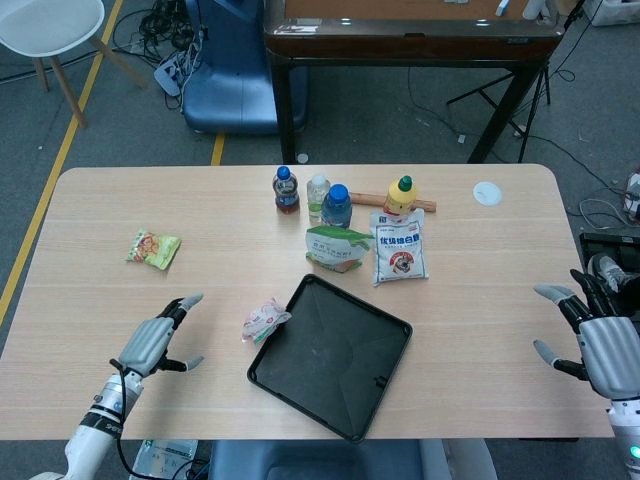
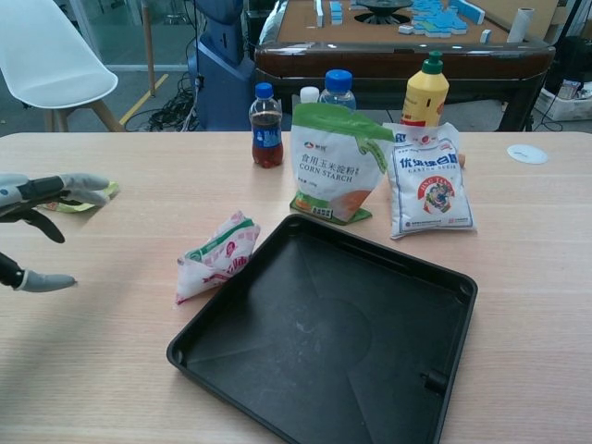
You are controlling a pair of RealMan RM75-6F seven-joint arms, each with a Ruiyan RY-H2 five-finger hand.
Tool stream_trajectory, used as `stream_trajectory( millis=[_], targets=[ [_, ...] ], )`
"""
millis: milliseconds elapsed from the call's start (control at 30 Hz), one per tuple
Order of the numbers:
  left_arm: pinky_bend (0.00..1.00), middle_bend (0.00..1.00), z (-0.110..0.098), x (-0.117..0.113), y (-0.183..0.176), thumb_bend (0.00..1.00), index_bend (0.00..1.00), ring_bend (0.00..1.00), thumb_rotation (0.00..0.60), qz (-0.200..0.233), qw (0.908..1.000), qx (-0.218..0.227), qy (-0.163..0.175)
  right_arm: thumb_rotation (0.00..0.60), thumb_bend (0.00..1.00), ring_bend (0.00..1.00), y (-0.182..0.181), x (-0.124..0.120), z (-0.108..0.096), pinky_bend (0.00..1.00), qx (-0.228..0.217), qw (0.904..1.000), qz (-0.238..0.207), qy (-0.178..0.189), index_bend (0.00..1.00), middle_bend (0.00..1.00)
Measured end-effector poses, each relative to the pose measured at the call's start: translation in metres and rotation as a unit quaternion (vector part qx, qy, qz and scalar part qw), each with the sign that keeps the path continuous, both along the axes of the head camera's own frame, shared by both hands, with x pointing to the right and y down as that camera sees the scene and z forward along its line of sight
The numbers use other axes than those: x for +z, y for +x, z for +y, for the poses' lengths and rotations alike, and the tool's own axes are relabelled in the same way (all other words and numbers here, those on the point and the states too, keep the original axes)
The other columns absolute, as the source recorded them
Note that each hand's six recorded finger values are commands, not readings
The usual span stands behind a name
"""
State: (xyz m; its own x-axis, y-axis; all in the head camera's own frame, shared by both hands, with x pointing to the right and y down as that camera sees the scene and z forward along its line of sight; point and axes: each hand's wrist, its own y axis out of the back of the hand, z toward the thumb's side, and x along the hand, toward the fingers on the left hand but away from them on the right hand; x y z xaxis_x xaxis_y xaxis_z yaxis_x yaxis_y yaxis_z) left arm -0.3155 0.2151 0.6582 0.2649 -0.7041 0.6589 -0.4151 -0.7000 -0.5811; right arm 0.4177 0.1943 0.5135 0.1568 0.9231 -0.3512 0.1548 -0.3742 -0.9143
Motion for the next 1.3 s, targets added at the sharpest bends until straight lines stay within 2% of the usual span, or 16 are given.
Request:
stream_trajectory(
  millis=[467, 867, 1300],
  targets=[
    [0.23, 0.09, -0.011, 0.046, 0.052, 0.19, 0.00, 0.06, 0.600, 0.016, 0.9996, 0.024, -0.009, 0.600, 0.21, 0.06, 0.011, -0.002, 0.007, 0.06, 0.018, 0.9998, 0.006, -0.003, 0.23, 0.28],
    [0.23, 0.10, -0.019, 0.068, 0.089, 0.19, 0.00, 0.07, 0.600, 0.032, 0.9990, 0.028, -0.013, 0.600, 0.21, 0.06, 0.019, -0.003, 0.009, 0.06, 0.027, 0.9996, 0.008, -0.003, 0.23, 0.28],
    [0.23, 0.15, -0.025, 0.092, 0.110, 0.19, 0.09, 0.12, 0.600, 0.028, 0.9991, 0.026, -0.015, 0.600, 0.21, 0.06, 0.026, -0.002, 0.011, 0.06, 0.036, 0.9993, 0.008, -0.006, 0.23, 0.28]
  ],
)
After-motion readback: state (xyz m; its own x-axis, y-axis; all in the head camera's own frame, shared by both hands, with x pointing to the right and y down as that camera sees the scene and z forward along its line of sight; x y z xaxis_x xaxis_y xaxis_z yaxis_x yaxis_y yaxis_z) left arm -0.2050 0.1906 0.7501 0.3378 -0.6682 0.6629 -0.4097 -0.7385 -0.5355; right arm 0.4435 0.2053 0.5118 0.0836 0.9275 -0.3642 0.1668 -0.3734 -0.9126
